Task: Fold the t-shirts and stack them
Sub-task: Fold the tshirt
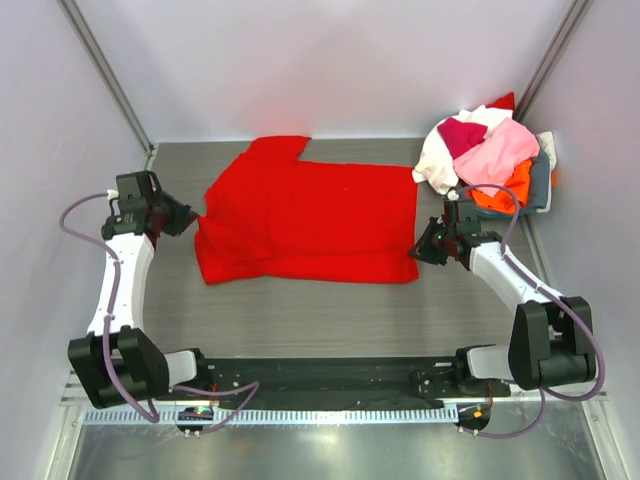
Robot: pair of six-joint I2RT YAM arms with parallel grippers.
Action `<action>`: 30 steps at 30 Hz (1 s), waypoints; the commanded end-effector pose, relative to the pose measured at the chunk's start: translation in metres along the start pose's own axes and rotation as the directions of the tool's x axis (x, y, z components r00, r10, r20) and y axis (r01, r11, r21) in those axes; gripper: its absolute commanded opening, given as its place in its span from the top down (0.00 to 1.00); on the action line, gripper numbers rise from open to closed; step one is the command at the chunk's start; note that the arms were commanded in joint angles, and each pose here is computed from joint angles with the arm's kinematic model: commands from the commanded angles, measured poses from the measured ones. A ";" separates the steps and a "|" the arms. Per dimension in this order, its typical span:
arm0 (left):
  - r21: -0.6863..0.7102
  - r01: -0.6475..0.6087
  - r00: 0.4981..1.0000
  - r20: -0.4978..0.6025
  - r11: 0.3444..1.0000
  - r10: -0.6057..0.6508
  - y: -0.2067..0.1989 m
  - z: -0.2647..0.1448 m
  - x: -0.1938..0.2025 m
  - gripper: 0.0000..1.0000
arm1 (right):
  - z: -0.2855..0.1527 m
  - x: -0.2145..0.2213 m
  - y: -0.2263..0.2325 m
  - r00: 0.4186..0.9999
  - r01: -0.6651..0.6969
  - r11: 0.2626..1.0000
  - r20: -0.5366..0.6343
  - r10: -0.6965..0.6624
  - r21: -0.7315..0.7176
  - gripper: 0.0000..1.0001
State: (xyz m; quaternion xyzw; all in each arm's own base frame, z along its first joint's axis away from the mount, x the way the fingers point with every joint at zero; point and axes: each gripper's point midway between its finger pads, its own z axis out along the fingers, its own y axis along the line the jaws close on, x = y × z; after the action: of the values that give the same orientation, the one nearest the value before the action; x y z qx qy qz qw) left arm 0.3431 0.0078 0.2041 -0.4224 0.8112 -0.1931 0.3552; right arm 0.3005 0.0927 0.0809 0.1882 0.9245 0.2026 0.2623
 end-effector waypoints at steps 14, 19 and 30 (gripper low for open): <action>0.083 -0.038 0.999 0.018 0.996 0.036 -0.065 0.033 -0.036 1.00 | 0.007 -0.044 0.015 0.993 0.024 1.000 0.112 -0.023 -0.008 0.99; 0.089 -0.054 0.998 0.015 0.995 0.053 -0.084 0.049 -0.038 1.00 | 0.010 -0.048 0.015 0.992 0.012 1.000 0.124 -0.011 -0.009 0.99; 0.051 -0.077 0.997 0.021 0.996 0.076 -0.095 0.072 -0.048 1.00 | 0.012 -0.063 0.020 0.985 -0.005 1.000 0.171 0.007 -0.010 0.99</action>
State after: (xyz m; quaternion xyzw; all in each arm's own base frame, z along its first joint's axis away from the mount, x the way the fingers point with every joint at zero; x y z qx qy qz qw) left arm 0.4560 -0.0146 0.2090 -0.3870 0.8315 -0.2004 0.3444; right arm 0.3342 0.0865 0.0796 0.2005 0.9174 0.1842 0.2902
